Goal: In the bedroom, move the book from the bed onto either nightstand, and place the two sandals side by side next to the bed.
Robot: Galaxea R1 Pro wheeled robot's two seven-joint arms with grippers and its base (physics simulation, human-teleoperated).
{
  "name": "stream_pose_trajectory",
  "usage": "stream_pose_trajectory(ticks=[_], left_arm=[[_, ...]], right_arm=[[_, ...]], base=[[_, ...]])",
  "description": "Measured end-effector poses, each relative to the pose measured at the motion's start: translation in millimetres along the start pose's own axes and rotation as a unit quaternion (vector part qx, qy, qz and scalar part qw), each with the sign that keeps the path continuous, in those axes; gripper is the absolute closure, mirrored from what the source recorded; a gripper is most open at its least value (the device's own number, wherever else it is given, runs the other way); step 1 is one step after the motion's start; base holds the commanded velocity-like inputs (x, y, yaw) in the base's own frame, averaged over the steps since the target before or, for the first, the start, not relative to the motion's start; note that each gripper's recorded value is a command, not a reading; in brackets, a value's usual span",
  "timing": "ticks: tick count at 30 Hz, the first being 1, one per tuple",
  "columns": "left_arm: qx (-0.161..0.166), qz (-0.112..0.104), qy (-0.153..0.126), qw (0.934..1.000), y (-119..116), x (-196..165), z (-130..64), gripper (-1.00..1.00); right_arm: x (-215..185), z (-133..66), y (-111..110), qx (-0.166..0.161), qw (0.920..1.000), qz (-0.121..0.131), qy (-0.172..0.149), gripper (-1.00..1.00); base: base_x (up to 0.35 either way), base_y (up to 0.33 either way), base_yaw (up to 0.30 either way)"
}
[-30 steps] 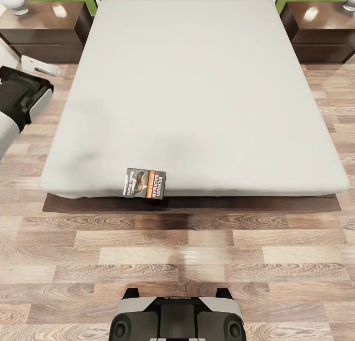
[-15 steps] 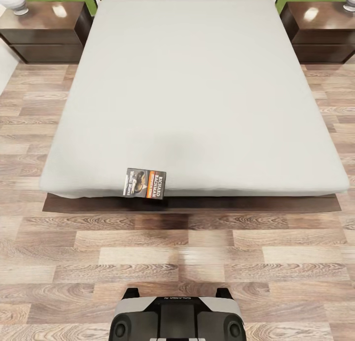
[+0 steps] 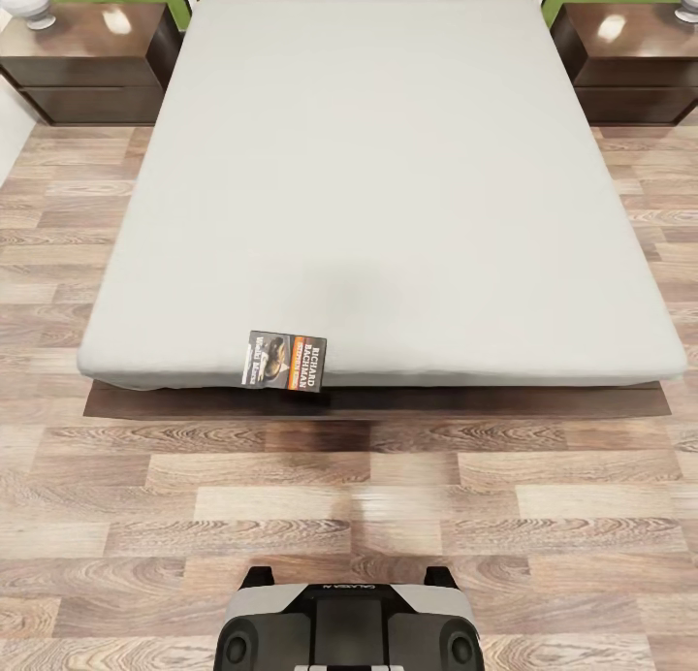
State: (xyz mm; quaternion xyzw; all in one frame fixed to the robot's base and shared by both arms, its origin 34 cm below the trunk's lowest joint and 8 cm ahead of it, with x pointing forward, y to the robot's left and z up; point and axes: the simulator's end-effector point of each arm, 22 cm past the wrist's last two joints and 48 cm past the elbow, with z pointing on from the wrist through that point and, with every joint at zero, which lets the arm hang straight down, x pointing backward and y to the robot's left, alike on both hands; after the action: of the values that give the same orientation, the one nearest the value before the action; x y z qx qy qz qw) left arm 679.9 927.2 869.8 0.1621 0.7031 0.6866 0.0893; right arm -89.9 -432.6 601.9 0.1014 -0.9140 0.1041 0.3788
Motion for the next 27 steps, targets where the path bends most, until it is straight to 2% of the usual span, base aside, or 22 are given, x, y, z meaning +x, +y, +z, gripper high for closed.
stream_pose_trajectory(ticks=[4,8,9,11,14,18,19,23,27], left_arm=[[0.027,0.042,0.014,0.9986,-37,68,-16.1,-1.0],[0.054,0.069,0.041,0.9953,-66,143,-38.8,-1.0],[0.055,0.071,0.04,0.9952,-67,143,-39.1,-1.0],[0.068,0.083,0.051,0.9929,-79,177,-52.7,-1.0],[0.099,0.106,0.057,0.9878,-108,222,-80.8,-1.0],[0.151,0.136,0.058,0.9775,-154,272,-129.4,-1.0],[0.151,0.136,0.057,0.9774,-154,272,-129.9,-1.0],[0.193,0.155,0.059,0.967,-185,313,-173.8,-1.0],[0.226,0.157,0.068,0.959,-207,344,-211.4,-1.0]], right_arm=[[-8,0.2,-15,0.01,0.9998,0.004,-0.016,-1.0],[-13,0.0,-27,0.02,0.9994,0.007,-0.026,-1.0],[-13,0.0,-27,0.02,0.9994,0.007,-0.026,-1.0],[-17,-0.3,-32,0.025,0.9992,0.009,-0.031,-1.0],[-22,-0.8,-38,0.03,0.9988,0.01,-0.038,-1.0],[-28,-1.6,-44,0.036,0.9981,0.012,-0.05,-1.0],[-28,-1.6,-44,0.036,0.9981,0.012,-0.05,-1.0],[-35,-2.7,-52,0.043,0.9972,0.013,-0.059,-1.0],[-38,-3.6,-64,0.052,0.9964,0.017,-0.065,-1.0]], base=[[0.0,0.0,0.0],[0.0,0.0,0.0],[0.0,0.0,0.0],[0.0,0.0,0.0],[0.0,0.0,0.0],[0.0,0.0,0.0],[0.0,0.0,0.0],[0.0,0.0,0.0],[0.0,0.0,0.0]])
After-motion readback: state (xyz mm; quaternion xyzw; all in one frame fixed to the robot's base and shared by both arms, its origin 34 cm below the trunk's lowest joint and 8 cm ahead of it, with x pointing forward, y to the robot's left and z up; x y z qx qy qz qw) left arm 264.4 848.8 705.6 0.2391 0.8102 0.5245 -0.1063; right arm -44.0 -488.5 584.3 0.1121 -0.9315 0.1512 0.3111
